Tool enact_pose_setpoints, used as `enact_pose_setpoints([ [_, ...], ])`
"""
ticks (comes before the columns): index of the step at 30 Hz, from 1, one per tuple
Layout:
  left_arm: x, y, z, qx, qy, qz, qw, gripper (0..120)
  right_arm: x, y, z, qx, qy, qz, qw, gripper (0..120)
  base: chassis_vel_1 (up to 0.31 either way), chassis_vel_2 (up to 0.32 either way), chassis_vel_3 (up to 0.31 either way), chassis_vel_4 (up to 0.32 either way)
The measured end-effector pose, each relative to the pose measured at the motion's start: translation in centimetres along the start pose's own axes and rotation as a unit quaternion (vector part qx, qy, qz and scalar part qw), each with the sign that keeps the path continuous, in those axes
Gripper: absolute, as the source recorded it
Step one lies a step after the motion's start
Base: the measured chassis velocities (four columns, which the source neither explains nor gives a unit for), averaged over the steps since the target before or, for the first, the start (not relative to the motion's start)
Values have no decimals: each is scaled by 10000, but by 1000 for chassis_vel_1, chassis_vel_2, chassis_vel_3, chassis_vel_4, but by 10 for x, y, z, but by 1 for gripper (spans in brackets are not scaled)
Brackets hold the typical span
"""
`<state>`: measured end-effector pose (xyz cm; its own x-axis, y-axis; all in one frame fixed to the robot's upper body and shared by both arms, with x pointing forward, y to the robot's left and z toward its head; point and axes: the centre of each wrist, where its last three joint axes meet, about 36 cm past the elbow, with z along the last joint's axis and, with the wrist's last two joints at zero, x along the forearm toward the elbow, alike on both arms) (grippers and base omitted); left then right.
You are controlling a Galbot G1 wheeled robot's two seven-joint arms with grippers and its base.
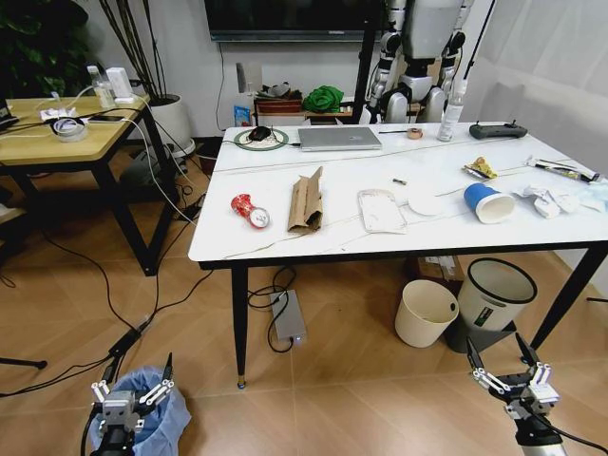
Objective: Pick up the trash bin and place the trash from the table into it.
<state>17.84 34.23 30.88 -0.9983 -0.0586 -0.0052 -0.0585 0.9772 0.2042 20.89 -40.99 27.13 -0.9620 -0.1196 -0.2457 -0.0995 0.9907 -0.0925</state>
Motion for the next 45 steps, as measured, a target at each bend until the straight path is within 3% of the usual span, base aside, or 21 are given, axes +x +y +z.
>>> enact_pose_setpoints([
  [45, 1, 0, 5, -21, -101, -70, 9999, 100, -4, -2, 4, -28, -16, 33, 10000, 100, 0, 0, 0, 0],
])
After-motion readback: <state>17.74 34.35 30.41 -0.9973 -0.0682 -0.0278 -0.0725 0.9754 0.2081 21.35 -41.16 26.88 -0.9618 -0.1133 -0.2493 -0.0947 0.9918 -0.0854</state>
